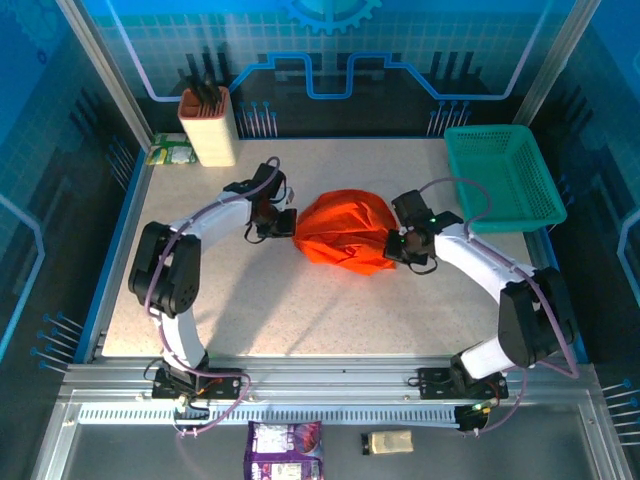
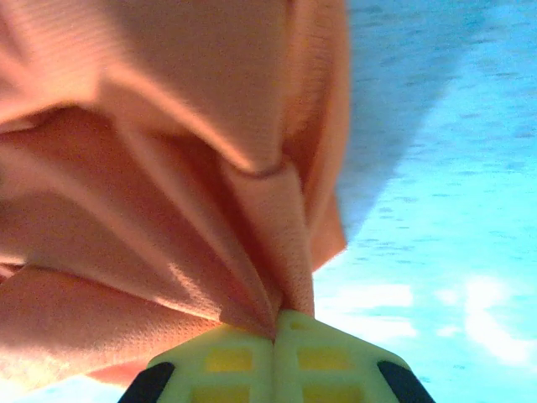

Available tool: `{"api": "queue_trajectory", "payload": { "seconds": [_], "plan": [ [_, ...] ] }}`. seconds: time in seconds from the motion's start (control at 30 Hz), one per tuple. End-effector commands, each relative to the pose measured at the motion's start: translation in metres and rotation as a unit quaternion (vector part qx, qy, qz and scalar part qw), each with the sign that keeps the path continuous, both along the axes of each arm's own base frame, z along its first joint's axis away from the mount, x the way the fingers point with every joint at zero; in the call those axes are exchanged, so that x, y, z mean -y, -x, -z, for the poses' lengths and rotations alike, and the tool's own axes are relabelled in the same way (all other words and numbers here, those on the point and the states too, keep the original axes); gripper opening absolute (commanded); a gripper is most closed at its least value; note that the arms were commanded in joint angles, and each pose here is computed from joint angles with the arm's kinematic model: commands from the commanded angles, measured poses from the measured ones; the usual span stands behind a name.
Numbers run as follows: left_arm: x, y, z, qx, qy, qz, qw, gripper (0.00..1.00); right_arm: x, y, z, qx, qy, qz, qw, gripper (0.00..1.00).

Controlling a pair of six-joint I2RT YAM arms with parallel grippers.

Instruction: Fold the inside-out t-shirt

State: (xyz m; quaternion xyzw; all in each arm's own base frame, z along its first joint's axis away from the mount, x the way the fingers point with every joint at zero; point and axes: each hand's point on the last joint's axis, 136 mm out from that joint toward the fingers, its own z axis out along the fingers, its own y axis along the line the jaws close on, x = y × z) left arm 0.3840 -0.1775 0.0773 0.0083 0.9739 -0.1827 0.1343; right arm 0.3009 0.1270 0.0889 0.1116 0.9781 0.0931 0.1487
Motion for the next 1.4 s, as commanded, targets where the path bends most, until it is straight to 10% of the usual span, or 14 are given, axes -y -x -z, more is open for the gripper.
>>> {"api": "queue_trajectory", "payload": {
  "seconds": [0.0, 0.1, 0.3, 0.57, 0.7, 0.9, 1.17, 1.37],
  "plan": [
    [0.003, 0.008, -0.021, 0.013, 0.028, -0.012, 0.999, 0.00, 0.030, 0.009, -0.008, -0.026, 0.089, -0.022, 0.995, 0.00],
    [0.009, 0.013, -0.038, 0.021, 0.050, -0.011, 0.998, 0.04, 0.024, 0.005, -0.031, -0.004, 0.113, -0.039, 0.993, 0.20],
    [0.034, 0.027, -0.066, 0.030, 0.067, 0.013, 0.997, 0.53, -0.028, -0.003, -0.069, 0.037, 0.143, -0.124, 0.981, 0.47],
    [0.069, 0.035, -0.019, -0.016, 0.036, 0.049, 0.998, 0.59, -0.090, -0.010, -0.027, 0.002, 0.153, -0.200, 0.968, 0.57],
    [0.057, 0.028, 0.009, -0.025, -0.012, 0.043, 0.999, 0.50, -0.083, -0.017, -0.002, -0.017, 0.175, -0.193, 0.965, 0.46],
    [0.027, -0.004, -0.025, 0.029, 0.003, 0.005, 1.000, 0.03, -0.072, -0.042, -0.048, 0.036, 0.174, -0.183, 0.967, 0.00],
    [-0.060, -0.029, -0.163, 0.159, 0.061, -0.081, 0.982, 0.00, -0.016, -0.064, -0.166, 0.143, 0.136, -0.129, 0.972, 0.00],
    [-0.095, 0.011, -0.145, 0.136, 0.068, -0.123, 0.981, 0.00, 0.045, -0.048, -0.121, 0.095, 0.114, -0.069, 0.986, 0.00]
  ]
}}
